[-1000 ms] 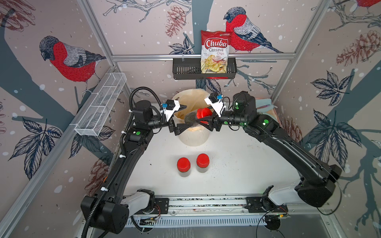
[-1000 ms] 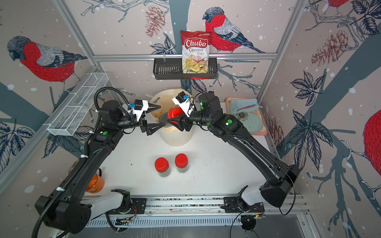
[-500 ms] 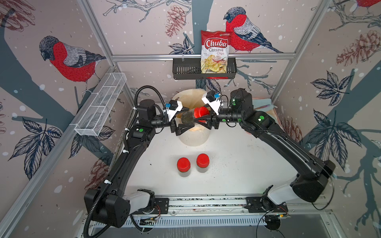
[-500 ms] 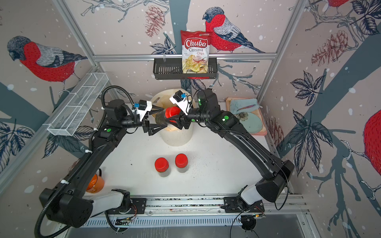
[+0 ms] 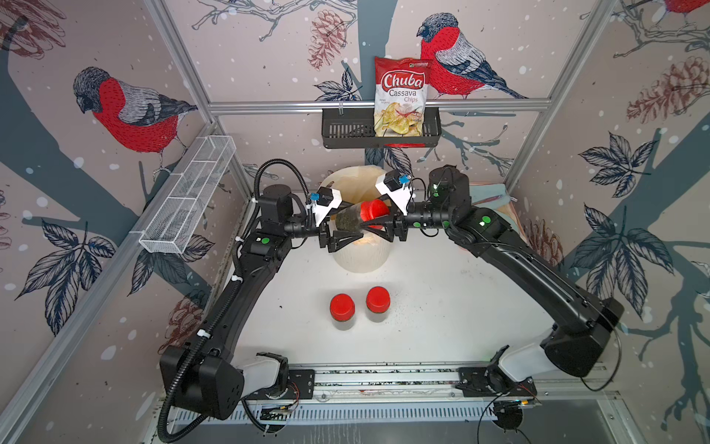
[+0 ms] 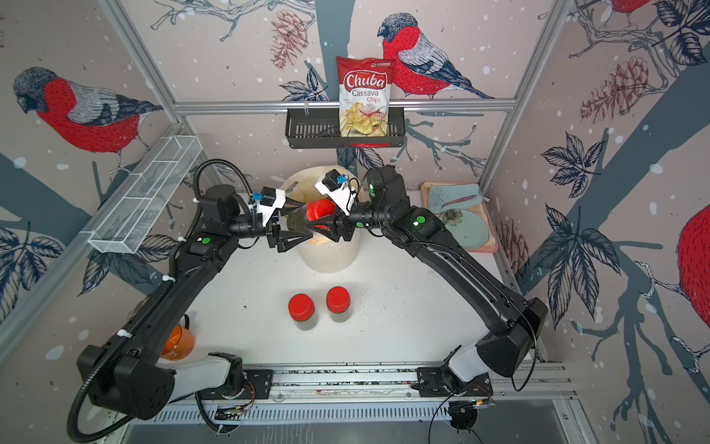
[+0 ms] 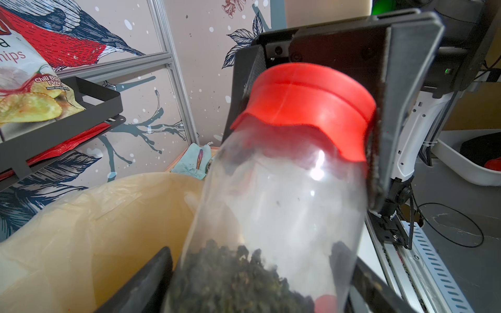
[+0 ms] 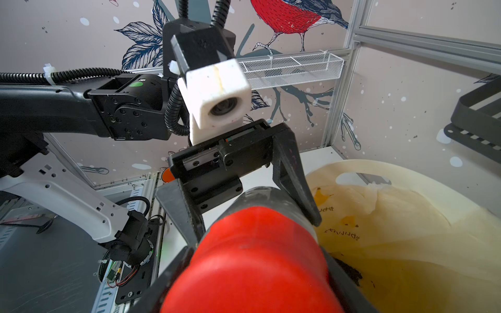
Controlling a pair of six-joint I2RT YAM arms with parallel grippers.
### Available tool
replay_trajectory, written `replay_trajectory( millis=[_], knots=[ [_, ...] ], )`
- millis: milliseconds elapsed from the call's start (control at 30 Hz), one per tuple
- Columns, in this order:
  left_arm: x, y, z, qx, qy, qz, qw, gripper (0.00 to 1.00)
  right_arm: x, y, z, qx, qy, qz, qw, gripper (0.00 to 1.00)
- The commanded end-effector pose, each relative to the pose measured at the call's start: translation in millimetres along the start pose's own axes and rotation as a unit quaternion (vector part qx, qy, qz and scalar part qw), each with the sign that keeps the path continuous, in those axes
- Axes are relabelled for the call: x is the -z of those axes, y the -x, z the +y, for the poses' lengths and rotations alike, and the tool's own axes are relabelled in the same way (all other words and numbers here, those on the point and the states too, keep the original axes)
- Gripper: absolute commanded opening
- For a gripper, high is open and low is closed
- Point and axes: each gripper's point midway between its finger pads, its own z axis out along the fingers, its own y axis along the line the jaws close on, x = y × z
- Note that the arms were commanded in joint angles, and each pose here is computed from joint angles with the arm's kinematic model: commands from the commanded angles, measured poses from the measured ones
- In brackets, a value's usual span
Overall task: Empty moldy tea leaves from jars
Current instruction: Pick up the jar from the center of the board.
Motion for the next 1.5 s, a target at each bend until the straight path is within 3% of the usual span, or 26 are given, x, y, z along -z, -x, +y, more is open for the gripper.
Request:
replay_trajectory(
  millis=[0, 800, 1467],
  knots=[
    [-0.1, 4.3, -1.2, -0.001, -0.006, -0.002, 1.000, 0.84, -2.7, 8.4, 6.9, 0.020, 0.024, -0.020, 0.999, 0.46],
    [0.1, 9.8, -5.0, -0.019, -0.019, -0.001, 1.000, 0.89, -6.8, 0.2, 20.9, 0.035, 0.067, -0.015, 0.997, 0.46],
    [-3.9, -5.9, -6.8, 0.005, -0.037, 0.006, 0.999, 0.76, -5.6, 4.4, 13.4, 0.042, 0.057, -0.028, 0.997, 0.46]
  ],
)
